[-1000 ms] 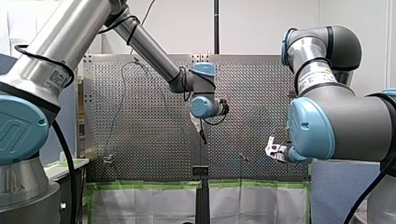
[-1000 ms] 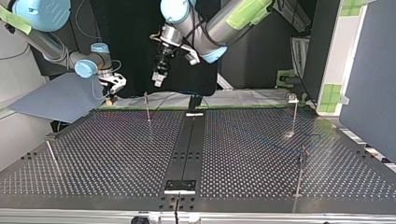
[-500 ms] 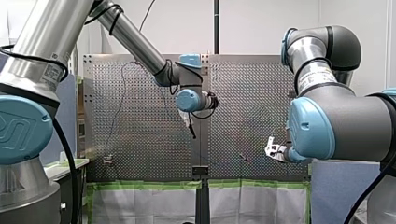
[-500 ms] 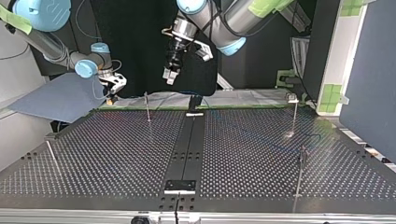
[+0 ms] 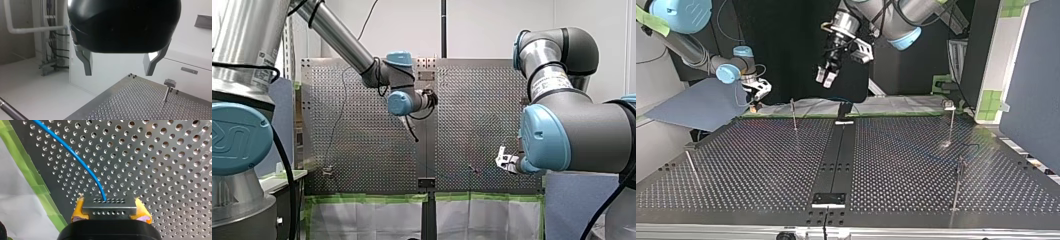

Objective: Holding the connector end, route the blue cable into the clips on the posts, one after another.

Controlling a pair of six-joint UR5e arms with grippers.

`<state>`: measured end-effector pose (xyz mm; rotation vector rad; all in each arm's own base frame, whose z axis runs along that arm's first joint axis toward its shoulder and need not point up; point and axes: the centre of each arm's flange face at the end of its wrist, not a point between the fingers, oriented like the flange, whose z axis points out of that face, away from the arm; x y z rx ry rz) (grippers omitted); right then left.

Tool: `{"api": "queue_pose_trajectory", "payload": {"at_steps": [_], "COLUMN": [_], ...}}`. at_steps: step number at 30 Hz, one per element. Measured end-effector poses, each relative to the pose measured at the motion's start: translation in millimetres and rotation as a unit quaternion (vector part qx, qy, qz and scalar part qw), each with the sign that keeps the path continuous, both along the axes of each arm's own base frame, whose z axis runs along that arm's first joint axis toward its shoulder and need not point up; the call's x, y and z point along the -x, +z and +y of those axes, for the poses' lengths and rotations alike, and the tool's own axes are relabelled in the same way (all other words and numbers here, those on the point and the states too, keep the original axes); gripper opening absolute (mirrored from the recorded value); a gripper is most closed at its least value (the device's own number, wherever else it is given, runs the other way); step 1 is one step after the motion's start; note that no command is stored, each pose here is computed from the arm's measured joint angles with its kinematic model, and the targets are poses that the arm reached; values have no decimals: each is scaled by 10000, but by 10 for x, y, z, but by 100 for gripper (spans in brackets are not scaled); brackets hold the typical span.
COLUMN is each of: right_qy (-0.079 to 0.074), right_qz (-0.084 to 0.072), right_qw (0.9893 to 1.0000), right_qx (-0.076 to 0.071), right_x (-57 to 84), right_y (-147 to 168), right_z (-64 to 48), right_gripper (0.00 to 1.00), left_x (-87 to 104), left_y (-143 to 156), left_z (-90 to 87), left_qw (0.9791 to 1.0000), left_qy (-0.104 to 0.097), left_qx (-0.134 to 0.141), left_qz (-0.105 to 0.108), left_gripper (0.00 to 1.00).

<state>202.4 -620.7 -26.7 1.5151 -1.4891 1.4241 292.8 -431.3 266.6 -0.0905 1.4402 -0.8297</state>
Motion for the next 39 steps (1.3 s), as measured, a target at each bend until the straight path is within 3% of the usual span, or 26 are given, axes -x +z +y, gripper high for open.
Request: {"api": "queue_pose_trajectory", "payload": {"at_steps": [7, 18, 24, 34, 39], "right_qy": [-48, -125, -127, -235, -224], "right_qz": [40, 3, 10, 46, 51], "right_qw": [10000, 9987, 9981, 9984, 9985], "right_qx": [77, 488, 603, 516, 496], "right_x": [45, 91, 66, 111, 92], "right_y": [211, 851, 1105, 1090, 1077], "right_z": [-51, -181, -188, -119, -98], "right_gripper": [0, 0, 0, 0, 0], "left_x": [145, 367, 476, 514, 549], "left_y": [-242, -674, -1047, -1569, -1662], "left_z": [199, 441, 602, 951, 1076], "left_qw": [9992, 9960, 9908, 9814, 9788], "left_qy": [217, 295, 406, 494, 468], "left_qx": [-270, -579, -898, -1359, -1509], "left_qz": [198, 610, 930, 1260, 1304], "left_gripper": [100, 100, 100, 100, 100]}}
